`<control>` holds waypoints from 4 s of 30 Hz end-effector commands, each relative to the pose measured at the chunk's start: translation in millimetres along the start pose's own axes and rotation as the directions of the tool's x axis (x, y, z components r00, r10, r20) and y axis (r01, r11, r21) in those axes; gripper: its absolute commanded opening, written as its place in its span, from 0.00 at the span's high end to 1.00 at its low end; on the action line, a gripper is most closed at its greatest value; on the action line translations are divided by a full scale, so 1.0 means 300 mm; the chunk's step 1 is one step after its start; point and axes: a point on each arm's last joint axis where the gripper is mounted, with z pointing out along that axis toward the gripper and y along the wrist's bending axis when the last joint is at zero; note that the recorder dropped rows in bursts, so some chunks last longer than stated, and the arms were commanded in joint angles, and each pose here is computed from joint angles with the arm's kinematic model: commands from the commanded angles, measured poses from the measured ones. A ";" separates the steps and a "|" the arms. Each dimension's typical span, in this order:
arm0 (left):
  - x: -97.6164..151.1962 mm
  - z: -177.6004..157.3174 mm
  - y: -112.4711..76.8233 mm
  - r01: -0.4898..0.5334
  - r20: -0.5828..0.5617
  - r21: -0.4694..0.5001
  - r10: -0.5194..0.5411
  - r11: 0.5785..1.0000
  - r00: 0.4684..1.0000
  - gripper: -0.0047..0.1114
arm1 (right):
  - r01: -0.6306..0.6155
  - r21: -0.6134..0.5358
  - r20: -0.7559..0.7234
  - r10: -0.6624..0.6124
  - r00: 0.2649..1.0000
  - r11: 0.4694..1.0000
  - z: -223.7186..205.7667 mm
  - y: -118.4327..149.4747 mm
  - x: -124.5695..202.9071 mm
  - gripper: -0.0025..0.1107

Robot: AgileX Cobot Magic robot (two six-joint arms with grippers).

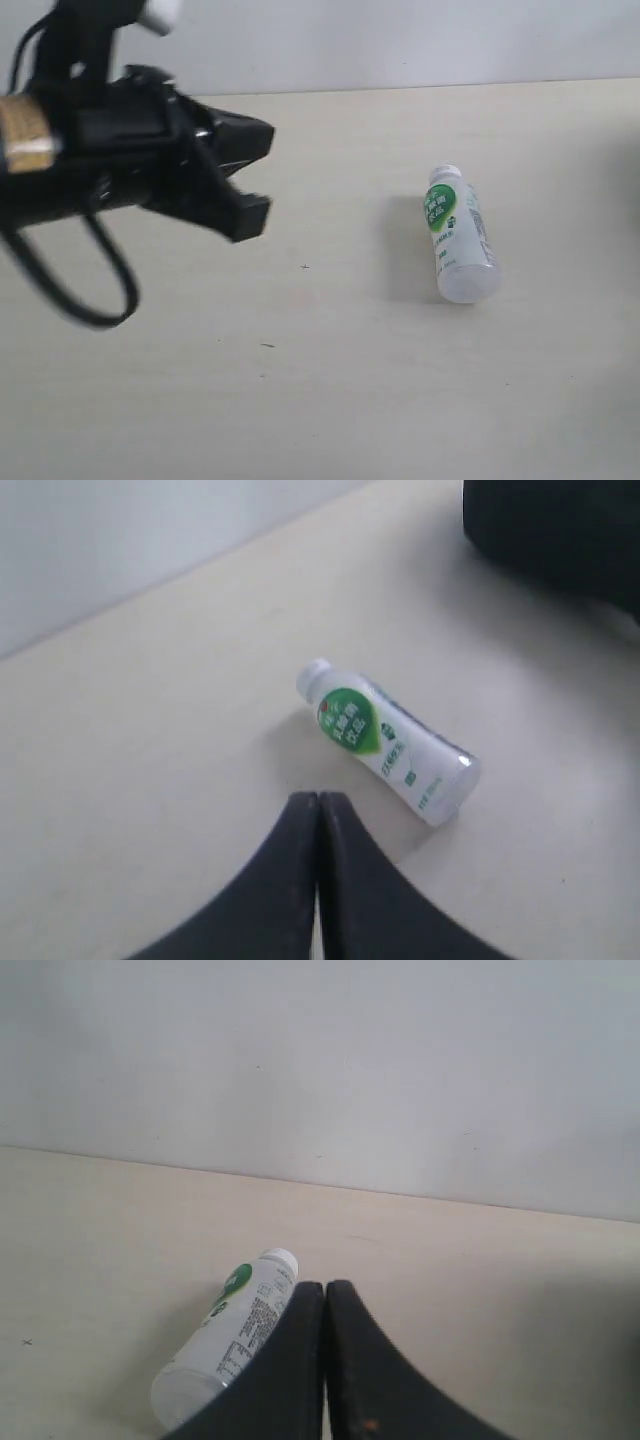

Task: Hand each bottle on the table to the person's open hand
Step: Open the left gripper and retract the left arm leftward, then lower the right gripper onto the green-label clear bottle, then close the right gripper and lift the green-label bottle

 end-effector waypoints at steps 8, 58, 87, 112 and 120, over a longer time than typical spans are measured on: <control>0.276 -0.356 0.016 -0.003 0.407 -0.001 0.004 1.000 0.913 0.94 | -0.002 -0.002 0.004 0.002 1.000 1.000 0.000 0.001 0.003 0.98; 0.431 -0.435 0.017 0.011 0.402 0.001 -0.011 1.000 0.916 0.94 | -0.204 0.077 -0.916 0.150 0.372 0.976 0.732 -0.066 -0.357 0.98; 0.431 -0.435 0.017 0.011 0.402 0.001 -0.011 1.000 0.916 0.94 | -0.150 0.036 -0.976 0.067 0.209 0.988 1.068 0.121 0.062 0.24; 0.431 -0.435 0.017 0.011 0.402 0.001 -0.011 1.000 0.916 0.94 | -0.220 0.109 -0.991 0.124 0.054 0.969 1.033 0.145 0.079 0.98; 0.431 -0.435 0.017 0.011 0.402 0.001 -0.011 1.000 0.916 0.94 | -0.230 -0.013 -1.000 -0.011 0.010 0.973 0.925 0.132 -0.098 0.98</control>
